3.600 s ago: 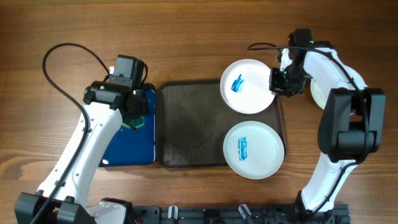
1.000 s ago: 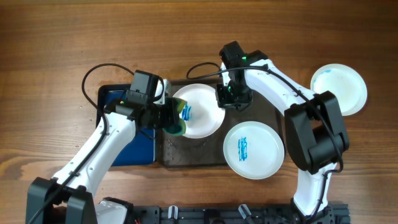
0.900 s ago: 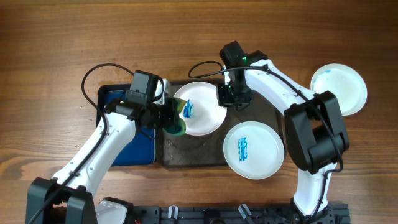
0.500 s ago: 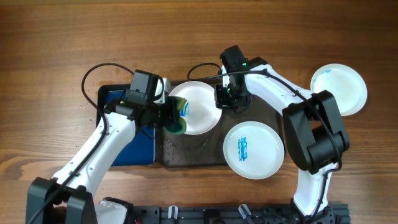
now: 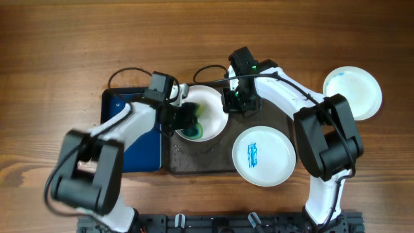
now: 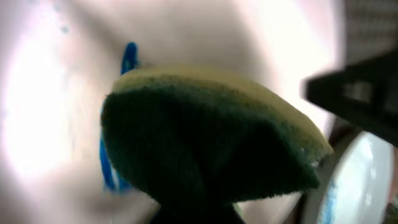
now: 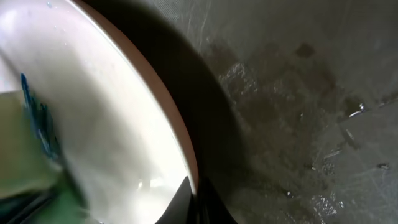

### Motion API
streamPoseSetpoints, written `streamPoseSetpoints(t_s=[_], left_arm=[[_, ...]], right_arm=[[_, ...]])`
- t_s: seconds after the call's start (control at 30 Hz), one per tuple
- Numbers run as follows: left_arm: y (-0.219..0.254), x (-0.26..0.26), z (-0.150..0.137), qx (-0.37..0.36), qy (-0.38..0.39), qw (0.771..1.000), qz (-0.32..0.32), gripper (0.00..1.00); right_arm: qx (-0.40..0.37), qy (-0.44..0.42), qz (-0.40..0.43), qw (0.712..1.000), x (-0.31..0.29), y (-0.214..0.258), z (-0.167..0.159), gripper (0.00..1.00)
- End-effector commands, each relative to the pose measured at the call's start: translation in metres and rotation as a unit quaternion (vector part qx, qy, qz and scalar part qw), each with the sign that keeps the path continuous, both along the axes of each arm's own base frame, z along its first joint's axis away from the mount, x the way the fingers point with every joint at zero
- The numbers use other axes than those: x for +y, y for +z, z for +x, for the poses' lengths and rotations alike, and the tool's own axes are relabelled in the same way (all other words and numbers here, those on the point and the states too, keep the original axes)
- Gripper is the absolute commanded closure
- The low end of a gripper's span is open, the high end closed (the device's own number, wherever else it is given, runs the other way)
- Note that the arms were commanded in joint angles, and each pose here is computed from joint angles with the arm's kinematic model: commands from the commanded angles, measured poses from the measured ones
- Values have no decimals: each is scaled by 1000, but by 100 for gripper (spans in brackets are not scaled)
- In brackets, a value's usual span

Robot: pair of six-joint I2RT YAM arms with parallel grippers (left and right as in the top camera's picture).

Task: Clean dirty plates on tray and stack at the side
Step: 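Scrub the plate's blue smear with the sponge in the left gripper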

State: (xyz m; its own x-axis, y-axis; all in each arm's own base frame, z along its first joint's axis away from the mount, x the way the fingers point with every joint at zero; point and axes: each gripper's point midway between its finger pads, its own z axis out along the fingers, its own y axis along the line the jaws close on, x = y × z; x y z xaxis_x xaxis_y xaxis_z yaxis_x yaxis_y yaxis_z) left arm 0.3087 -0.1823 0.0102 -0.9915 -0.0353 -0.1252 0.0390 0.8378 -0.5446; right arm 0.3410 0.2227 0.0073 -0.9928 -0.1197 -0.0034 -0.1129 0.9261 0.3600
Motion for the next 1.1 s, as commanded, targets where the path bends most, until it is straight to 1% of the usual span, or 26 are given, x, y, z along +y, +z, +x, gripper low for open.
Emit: streamPoseSetpoints(t_s=[0.0, 0.07, 0.13, 0.2, 0.27, 0.33, 0.4, 0.47, 0.6, 0.63, 0.67, 0.7, 0.77, 0.8, 0.87, 1.0, 1.07], left_arm=[[6, -37, 6, 10, -30, 993, -116, 96], [6, -46, 12, 14, -18, 990, -139, 96], [0, -46, 17, 17, 0, 991, -134, 96], [-20, -25, 21, 27, 44, 996, -67, 96], [-42, 9, 18, 40, 87, 995, 25, 96], [-58, 51, 8, 60, 129, 981, 128, 96], [-66, 84, -3, 78, 158, 963, 204, 96], [-68, 103, -13, 94, 167, 951, 243, 96], [-68, 110, -26, 121, 172, 943, 258, 96], [-68, 109, -28, 125, 168, 943, 258, 96], [-68, 101, -31, 130, 154, 948, 247, 96], [-67, 85, -33, 128, 115, 961, 215, 96], [-62, 53, -36, 121, 54, 980, 150, 96], [-54, 24, -38, 113, 7, 990, 85, 96], [-40, -10, -38, 96, -43, 994, 12, 96], [-12, -64, -38, 74, -94, 989, -82, 96], [-9, -73, -34, 69, -85, 990, -88, 96]], right_arm=[[18, 11, 3, 1000, 0, -7, -10, 95], [20, 9, 2, 1000, 0, -7, -10, 95], [23, 9, 1, 1000, -1, -8, -11, 96], [28, 6, -1, 1000, -2, -8, -13, 95], [31, 6, -2, 1000, -2, -8, -14, 95], [32, 6, -3, 999, -3, -8, -15, 95], [33, 6, -3, 999, -3, -8, -15, 95], [33, 5, -3, 999, -3, -8, -15, 95], [36, -1, -4, 999, -3, -8, -16, 96], [37, -1, -5, 999, -3, -8, -16, 95], [37, 2, -4, 999, -3, -8, -17, 95], [36, 5, -4, 999, -3, -8, -17, 95], [35, 12, -5, 999, -4, -8, -18, 95], [37, 11, -9, 999, -5, -8, -18, 95], [39, 13, -11, 999, -6, -9, -20, 95], [47, 22, -17, 998, -9, -9, -25, 95], [49, 22, -24, 998, -12, -10, -26, 95]])
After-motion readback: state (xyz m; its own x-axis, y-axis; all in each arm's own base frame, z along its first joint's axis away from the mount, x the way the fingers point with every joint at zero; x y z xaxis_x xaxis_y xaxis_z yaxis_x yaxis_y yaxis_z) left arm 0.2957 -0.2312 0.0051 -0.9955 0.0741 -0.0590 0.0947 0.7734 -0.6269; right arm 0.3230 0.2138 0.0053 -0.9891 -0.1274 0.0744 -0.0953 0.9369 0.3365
